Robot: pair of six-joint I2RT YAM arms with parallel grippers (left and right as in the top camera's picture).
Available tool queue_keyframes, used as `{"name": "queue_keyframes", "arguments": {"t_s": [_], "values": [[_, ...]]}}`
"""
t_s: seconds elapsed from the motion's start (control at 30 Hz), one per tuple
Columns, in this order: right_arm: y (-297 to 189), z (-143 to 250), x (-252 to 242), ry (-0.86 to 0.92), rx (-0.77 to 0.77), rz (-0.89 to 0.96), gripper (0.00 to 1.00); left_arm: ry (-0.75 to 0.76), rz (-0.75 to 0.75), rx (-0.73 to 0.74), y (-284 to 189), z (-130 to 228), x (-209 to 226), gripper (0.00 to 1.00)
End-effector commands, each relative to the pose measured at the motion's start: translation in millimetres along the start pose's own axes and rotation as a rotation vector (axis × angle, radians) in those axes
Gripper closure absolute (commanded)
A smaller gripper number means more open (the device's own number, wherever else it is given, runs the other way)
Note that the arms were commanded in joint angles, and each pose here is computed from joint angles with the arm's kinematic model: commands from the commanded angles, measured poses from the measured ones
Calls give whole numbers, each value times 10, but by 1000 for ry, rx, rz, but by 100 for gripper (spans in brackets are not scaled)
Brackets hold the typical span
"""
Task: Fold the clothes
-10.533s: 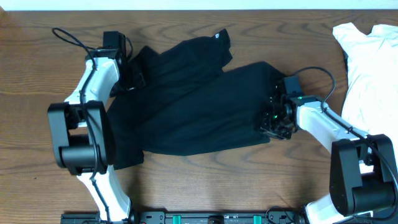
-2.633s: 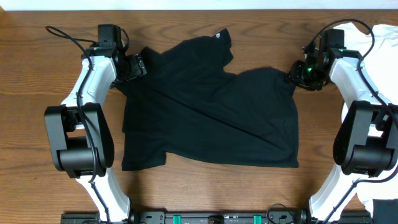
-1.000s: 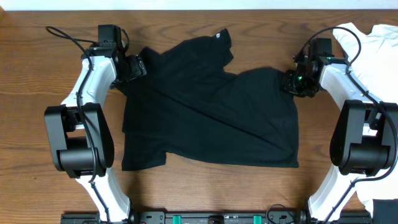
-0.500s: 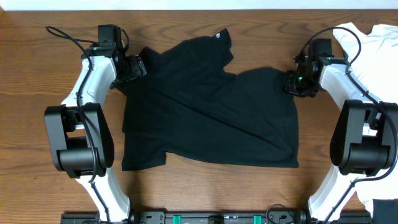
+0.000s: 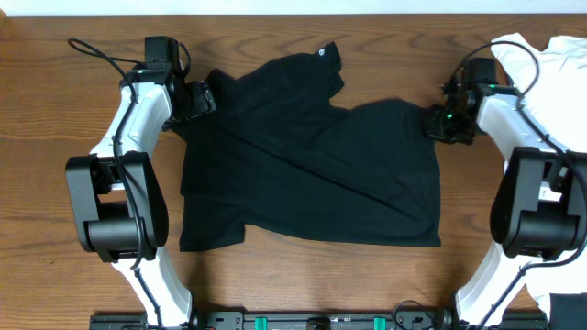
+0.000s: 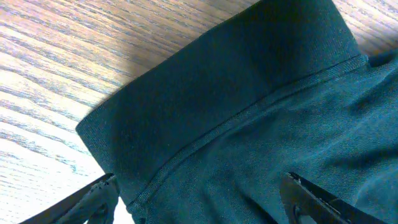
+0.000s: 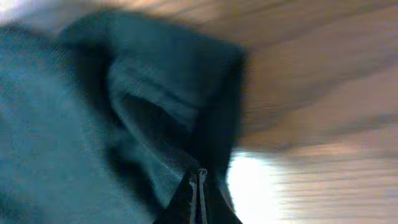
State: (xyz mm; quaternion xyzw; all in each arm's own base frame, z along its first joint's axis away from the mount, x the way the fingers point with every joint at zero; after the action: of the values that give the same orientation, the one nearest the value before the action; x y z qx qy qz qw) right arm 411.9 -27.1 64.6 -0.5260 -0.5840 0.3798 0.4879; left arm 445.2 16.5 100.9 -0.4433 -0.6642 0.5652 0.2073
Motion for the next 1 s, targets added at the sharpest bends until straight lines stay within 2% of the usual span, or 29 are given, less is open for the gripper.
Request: {"name": "queue_keyframes", "arguments": {"t_s": [0.0,0.17,0.33,0.5,0.63,0.77,0.97], "values": [[-250,-135,-273,46,-72,44,99,-3,-19,9,39,29,41,16],[-292,-86,-494,68,-66,58,99,-3,-19,8,39,28,41,16],[-286,-67,-514,72,-60,65,99,-3,-19,8,39,28,40,16],[-330,-115,-688,78,-80,187,99,-2,-11,-3,35,5,25,16],[-488,-224,-753,89,-107,209,97,0,28,-35,-90,-76,-59,16],[-778,-448,-697,80,-169,184,91,10,139,-60,-347,-149,-235,15],[-1069,-641,-563,28,-217,168,76,14,158,-81,-541,-151,-263,16]]}}
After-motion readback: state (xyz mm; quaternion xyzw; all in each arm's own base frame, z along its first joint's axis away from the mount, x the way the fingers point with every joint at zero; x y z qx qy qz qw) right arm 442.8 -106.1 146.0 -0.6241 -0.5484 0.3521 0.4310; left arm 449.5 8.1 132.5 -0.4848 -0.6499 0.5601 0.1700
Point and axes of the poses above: each gripper's point midway between its finger pads, its own y axis out along the fingers, its own x axis along the line the jaws close on, z = x × y, the point moved 5 cm from there along -y, back along the fingers, and after that the axes turned 13 degrees about -y, right-handed, at the moved point
